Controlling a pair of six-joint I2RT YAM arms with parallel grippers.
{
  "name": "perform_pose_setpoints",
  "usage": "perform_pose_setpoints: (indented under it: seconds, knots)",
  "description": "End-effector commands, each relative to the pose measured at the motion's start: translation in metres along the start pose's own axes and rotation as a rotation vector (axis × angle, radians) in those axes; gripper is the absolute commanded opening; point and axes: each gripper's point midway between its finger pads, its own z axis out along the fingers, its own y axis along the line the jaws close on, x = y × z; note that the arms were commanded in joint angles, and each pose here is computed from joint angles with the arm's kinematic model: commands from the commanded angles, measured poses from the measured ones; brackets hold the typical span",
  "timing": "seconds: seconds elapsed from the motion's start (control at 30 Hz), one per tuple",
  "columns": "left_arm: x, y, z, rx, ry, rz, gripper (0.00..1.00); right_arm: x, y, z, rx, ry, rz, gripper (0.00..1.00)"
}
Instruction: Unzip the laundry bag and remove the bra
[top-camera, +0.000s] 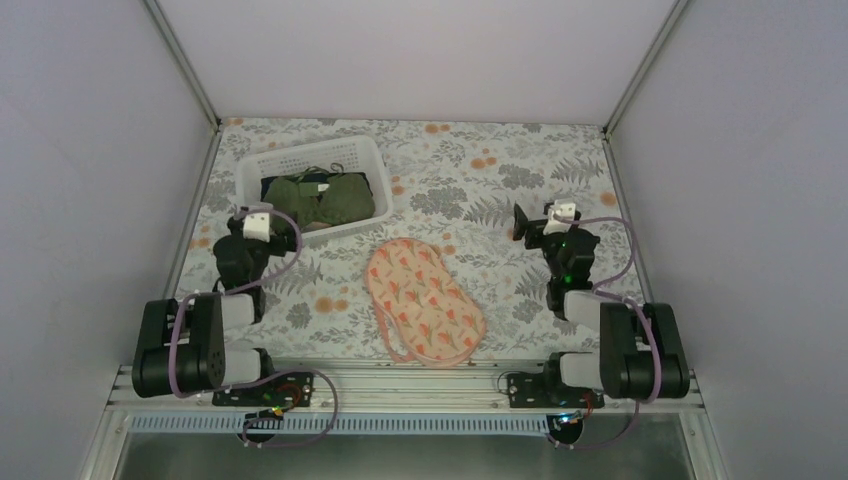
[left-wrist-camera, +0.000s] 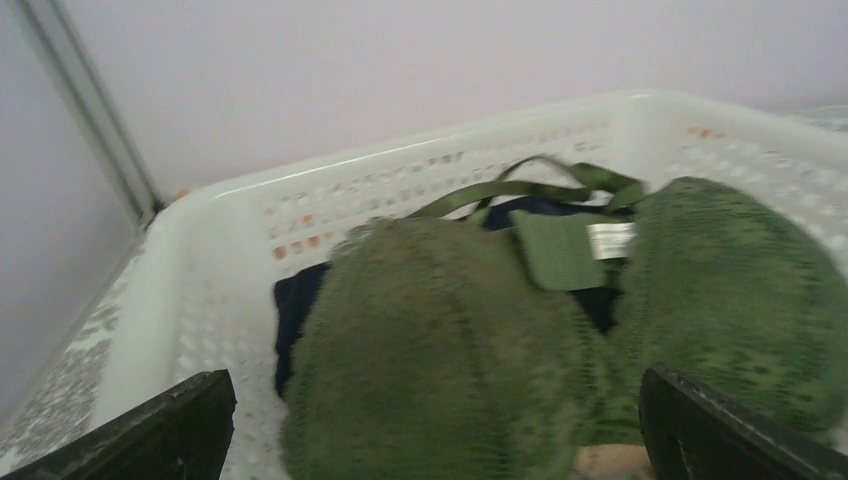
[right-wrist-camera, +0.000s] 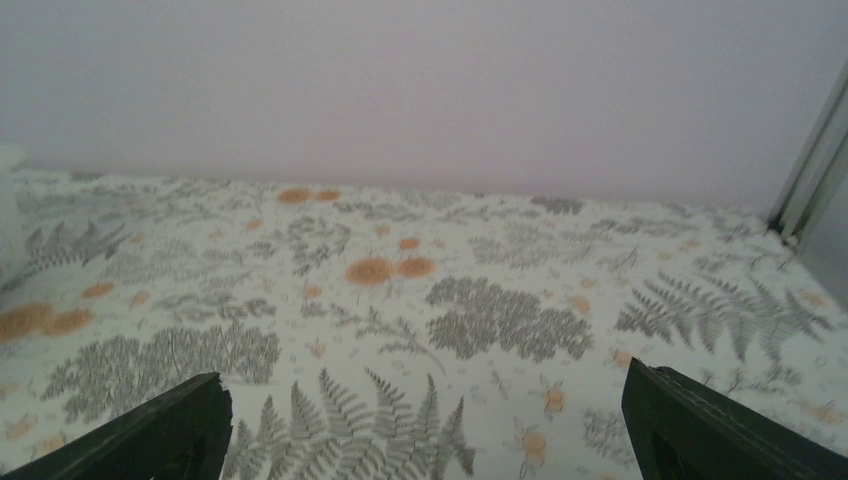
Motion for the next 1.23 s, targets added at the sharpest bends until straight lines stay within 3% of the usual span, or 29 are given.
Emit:
perform_pose_setpoints:
  seconds: [0.0, 0.3, 0.53, 1.2]
  knots:
    - [-0.038, -0.022, -0.016, 0.035, -0.22, 0.093, 1.0, -0.007, 0.002, 0.001, -0.022, -0.08, -0.05, 1.0]
    - [-0.026, -0.02, -0.011, -0.009, -0.264, 0.085, 1.0, 0.01, -0.001, 0.01, -0.016, -0.087, -0.069, 1.0]
    - [-0.014, -0.017, 0.014, -0.012, -0.15, 0.066, 1.0, 0.015, -0.01, 0.016, -0.006, -0.049, -0.03, 1.0]
    - [-0.014, -0.015, 0.017, -0.022, -0.144, 0.066, 1.0, 0.014, -0.014, 0.017, 0.008, -0.048, -0.017, 1.0]
